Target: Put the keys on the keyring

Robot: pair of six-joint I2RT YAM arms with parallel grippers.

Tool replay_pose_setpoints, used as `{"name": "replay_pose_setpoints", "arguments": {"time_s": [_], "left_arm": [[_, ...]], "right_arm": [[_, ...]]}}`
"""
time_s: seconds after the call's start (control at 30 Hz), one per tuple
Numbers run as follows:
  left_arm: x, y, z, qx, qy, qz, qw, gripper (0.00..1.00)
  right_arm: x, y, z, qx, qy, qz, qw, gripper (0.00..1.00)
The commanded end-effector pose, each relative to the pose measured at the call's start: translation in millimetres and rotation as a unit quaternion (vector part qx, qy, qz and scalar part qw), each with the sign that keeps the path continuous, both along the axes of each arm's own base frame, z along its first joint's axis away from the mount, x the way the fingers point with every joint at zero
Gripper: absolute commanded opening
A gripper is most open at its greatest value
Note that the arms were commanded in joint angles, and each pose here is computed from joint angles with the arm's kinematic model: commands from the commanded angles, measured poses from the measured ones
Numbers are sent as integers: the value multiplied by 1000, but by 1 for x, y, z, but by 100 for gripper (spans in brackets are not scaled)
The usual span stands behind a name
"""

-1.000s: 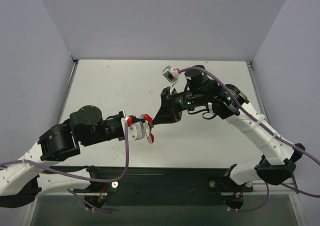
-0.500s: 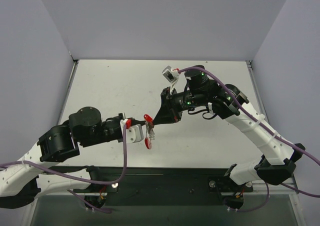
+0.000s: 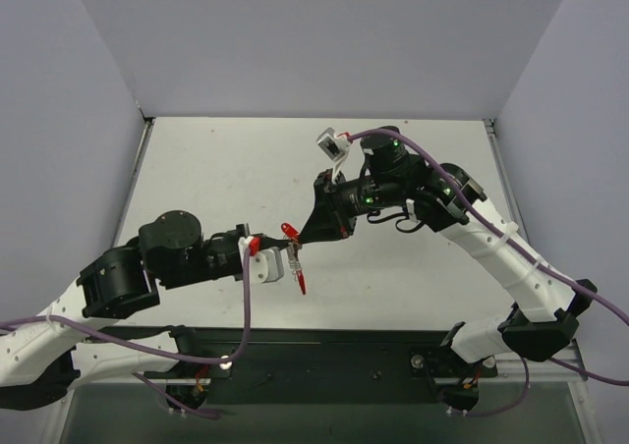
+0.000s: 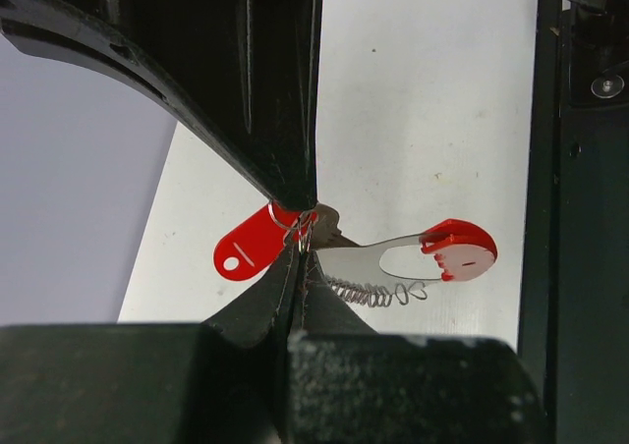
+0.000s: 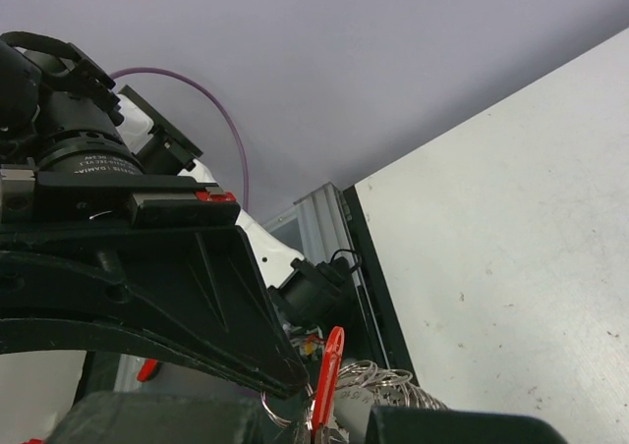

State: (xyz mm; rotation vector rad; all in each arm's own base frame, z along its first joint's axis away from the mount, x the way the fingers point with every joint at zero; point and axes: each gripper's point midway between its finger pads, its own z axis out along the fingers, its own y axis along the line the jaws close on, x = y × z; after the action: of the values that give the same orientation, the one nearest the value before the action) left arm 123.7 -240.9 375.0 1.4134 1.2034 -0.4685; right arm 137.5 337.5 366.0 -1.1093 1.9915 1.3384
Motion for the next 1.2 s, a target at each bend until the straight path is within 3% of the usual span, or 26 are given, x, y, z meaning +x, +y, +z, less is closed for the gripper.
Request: {"name": "replay_pose_setpoints", "arguments": {"time_s": [0.0, 0.6, 1.17], "left_arm": [[5, -8, 25, -48, -21, 2, 999, 0], [35, 4, 13, -5, -16, 100, 995, 0], [44, 12, 21, -3, -31, 151, 988, 0]], "right_arm": [[-7, 3, 16, 21, 0, 16, 1000, 0], [-15, 0, 21, 30, 4, 27, 999, 0], [-16, 0, 20, 26, 15, 23, 999, 0]]}}
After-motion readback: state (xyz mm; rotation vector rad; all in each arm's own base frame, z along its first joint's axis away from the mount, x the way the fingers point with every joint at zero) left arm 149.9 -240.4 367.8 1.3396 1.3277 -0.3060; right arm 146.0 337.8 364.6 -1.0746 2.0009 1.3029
